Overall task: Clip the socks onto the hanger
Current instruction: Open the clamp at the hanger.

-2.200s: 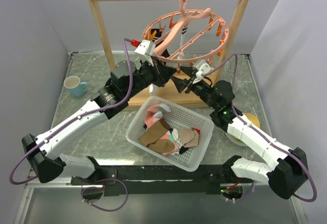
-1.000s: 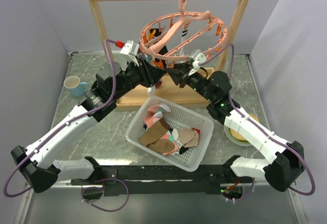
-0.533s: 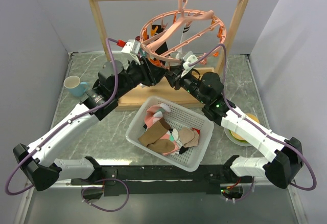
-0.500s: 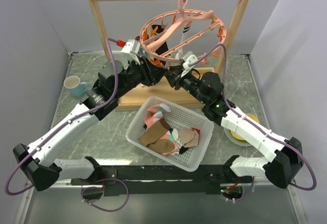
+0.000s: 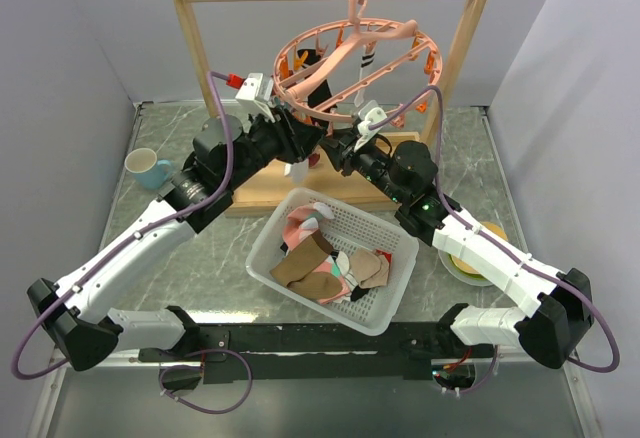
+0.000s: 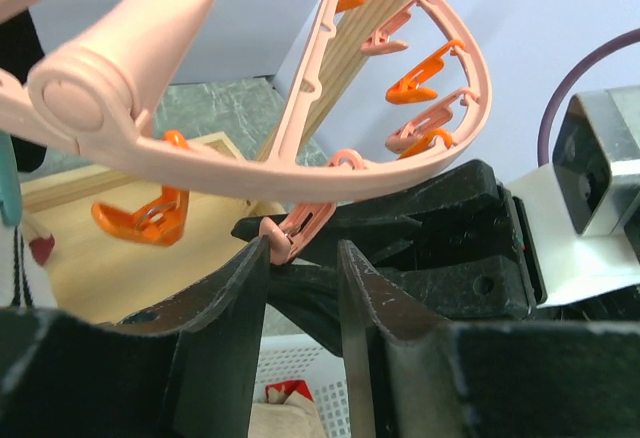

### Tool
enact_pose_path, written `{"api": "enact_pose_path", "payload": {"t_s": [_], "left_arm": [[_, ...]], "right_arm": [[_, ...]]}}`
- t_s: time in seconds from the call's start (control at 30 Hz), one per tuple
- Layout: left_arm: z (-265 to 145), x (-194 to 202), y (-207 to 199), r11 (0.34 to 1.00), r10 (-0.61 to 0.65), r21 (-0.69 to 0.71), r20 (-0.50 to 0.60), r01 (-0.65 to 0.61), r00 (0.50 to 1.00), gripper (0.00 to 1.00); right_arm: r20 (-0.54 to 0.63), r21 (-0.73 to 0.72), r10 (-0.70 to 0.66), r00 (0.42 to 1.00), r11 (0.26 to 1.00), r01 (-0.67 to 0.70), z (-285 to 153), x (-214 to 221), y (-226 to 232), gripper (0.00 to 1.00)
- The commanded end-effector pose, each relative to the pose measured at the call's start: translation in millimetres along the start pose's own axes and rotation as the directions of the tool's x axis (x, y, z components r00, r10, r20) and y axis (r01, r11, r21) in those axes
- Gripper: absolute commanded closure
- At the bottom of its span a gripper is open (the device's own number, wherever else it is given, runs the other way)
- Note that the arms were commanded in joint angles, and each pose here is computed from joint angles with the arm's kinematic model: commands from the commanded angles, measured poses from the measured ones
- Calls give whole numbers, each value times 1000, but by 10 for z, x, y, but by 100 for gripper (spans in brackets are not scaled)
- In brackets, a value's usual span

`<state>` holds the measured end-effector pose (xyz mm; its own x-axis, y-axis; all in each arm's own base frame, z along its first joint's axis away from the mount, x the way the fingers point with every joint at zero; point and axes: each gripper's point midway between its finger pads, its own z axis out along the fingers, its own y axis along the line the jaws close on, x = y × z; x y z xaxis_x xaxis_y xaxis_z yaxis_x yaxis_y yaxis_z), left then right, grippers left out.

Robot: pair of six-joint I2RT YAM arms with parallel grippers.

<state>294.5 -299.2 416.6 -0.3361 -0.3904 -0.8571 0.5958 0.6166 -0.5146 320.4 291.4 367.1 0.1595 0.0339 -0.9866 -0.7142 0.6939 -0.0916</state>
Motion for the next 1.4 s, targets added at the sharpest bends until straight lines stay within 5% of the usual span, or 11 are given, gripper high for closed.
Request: {"api": "enact_pose_path", "payload": {"t_s": [0.0, 0.4, 0.77, 0.93, 1.0, 1.1, 1.17, 1.2, 1.37], "left_arm": [[38, -307, -154, 999, 17, 32, 83, -20, 996, 61], [78, -186, -14, 999, 36, -14, 66, -35, 997, 60], [103, -119, 59, 998, 52, -39, 46, -50, 998, 98], [118, -120, 50, 998, 46, -36, 45, -44, 998, 99], [124, -123, 51, 998, 46, -39, 44, -44, 998, 99], [129, -137, 42, 998, 46, -38, 46, -44, 998, 99], [126, -153, 40, 998, 49, -40, 48, -47, 998, 99], [125, -159, 44, 998, 47, -41, 49, -45, 998, 99], [112, -195, 27, 998, 50, -41, 54, -48, 997, 99]], "right_arm": [[69, 15, -12, 998, 1000, 11, 25, -299, -20, 100], [63, 31, -21, 998, 999, 19, 47, -299, -53, 100], [79, 8, -7, 997, 1000, 6, 20, -341, -2, 96], [105, 4, -11, 994, 1000, 11, -31, -352, 12, 77], [112, 16, -18, 994, 1000, 17, -67, -331, -8, 56], [126, 29, -28, 992, 999, 24, -115, -325, -25, 47], [122, 38, -37, 992, 999, 33, -137, -291, -41, 24], [120, 44, -32, 992, 999, 27, -142, -282, -47, 0], [160, 64, -34, 987, 998, 24, -234, -281, -141, 0]]}}
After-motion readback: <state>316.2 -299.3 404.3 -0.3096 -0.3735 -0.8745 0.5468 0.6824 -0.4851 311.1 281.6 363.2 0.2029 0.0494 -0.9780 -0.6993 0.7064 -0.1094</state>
